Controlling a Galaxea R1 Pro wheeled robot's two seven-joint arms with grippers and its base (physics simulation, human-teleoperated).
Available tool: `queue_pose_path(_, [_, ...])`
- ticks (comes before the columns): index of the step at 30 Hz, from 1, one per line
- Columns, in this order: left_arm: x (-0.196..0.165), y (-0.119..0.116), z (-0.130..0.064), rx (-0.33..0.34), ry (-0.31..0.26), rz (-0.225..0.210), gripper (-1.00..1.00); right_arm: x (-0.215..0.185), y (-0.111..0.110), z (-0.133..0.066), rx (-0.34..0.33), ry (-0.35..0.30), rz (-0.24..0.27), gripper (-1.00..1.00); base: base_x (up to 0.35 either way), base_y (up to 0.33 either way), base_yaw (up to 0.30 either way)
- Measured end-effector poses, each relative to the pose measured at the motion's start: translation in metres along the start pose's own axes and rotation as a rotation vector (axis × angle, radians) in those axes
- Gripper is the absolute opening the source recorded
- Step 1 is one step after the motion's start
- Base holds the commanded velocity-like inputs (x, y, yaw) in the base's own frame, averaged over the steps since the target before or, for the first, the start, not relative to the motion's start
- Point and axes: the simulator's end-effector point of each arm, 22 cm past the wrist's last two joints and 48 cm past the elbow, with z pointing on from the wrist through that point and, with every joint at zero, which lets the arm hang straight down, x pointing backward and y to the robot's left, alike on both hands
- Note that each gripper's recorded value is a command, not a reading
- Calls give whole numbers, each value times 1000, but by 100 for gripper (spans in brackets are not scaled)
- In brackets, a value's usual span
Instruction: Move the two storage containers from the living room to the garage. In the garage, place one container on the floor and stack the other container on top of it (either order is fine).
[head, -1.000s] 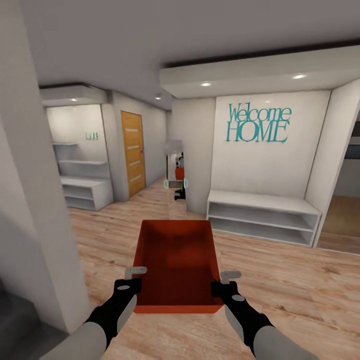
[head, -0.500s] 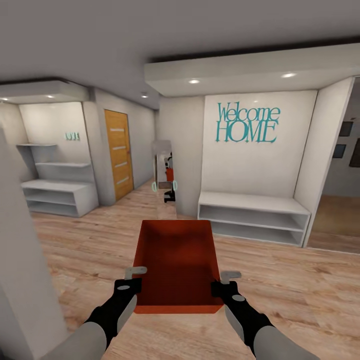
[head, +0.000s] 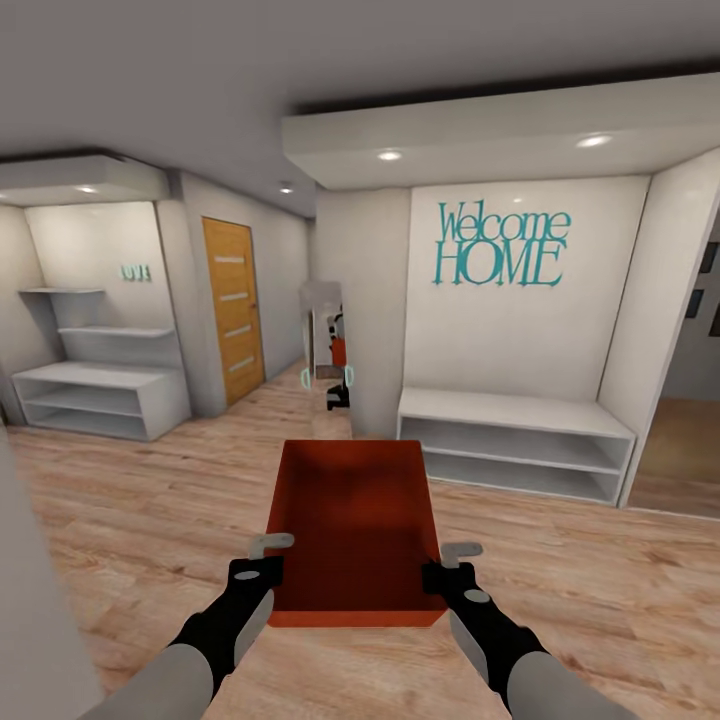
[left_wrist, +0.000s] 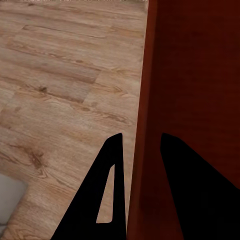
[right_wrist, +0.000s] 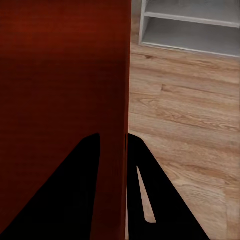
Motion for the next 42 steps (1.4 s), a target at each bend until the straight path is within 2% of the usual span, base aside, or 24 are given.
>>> queue_pose_path(21, [1,0,0,1,2,-1,-100,0,0,0,-1,1,0,-100,332,0,9])
queue_pose_path(42, [1,0,0,0,1,-1,-100,0,0,0,-1,1,-1,-100,332,0,260])
